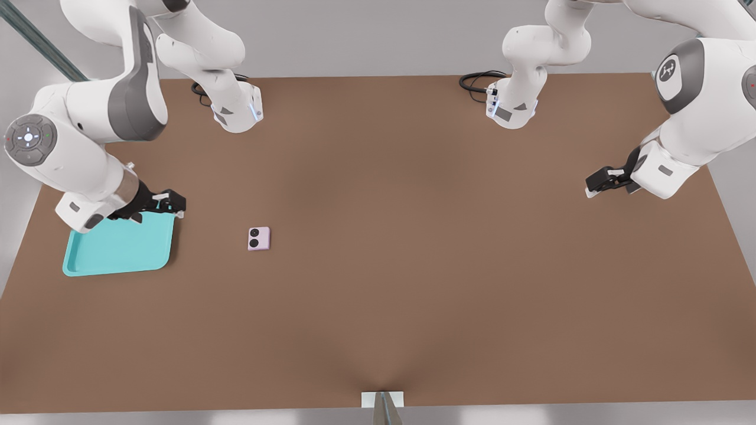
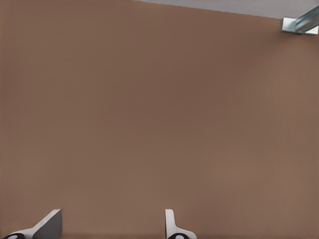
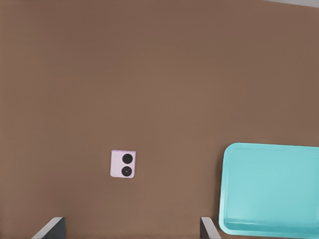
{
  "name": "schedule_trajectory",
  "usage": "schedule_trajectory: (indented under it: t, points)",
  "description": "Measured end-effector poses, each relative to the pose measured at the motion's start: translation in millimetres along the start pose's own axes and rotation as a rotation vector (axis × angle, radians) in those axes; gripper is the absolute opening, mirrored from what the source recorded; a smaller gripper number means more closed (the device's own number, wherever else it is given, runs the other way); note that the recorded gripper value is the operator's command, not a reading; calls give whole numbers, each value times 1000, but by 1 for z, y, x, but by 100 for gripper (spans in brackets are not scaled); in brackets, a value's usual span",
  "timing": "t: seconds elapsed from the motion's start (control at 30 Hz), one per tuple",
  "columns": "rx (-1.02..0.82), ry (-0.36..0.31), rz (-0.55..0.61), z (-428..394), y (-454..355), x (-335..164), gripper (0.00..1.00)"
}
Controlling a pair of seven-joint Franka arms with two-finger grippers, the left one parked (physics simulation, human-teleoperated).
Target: Keep left arm still and place phone on the tray with right arm
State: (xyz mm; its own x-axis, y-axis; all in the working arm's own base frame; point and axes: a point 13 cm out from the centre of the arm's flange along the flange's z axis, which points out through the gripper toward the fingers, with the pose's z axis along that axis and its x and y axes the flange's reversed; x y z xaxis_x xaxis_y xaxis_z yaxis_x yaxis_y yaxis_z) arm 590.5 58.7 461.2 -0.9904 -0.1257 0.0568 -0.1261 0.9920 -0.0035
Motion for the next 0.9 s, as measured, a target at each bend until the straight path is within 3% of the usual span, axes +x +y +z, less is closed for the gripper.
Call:
schedule_trajectory:
  t: [0.3, 0.53, 0.9]
  points:
    - [8, 70, -78, 67, 84, -21, 100]
    - [9, 195, -30, 187, 109, -4, 99]
    - [-21, 180, 105, 269, 125, 0, 97]
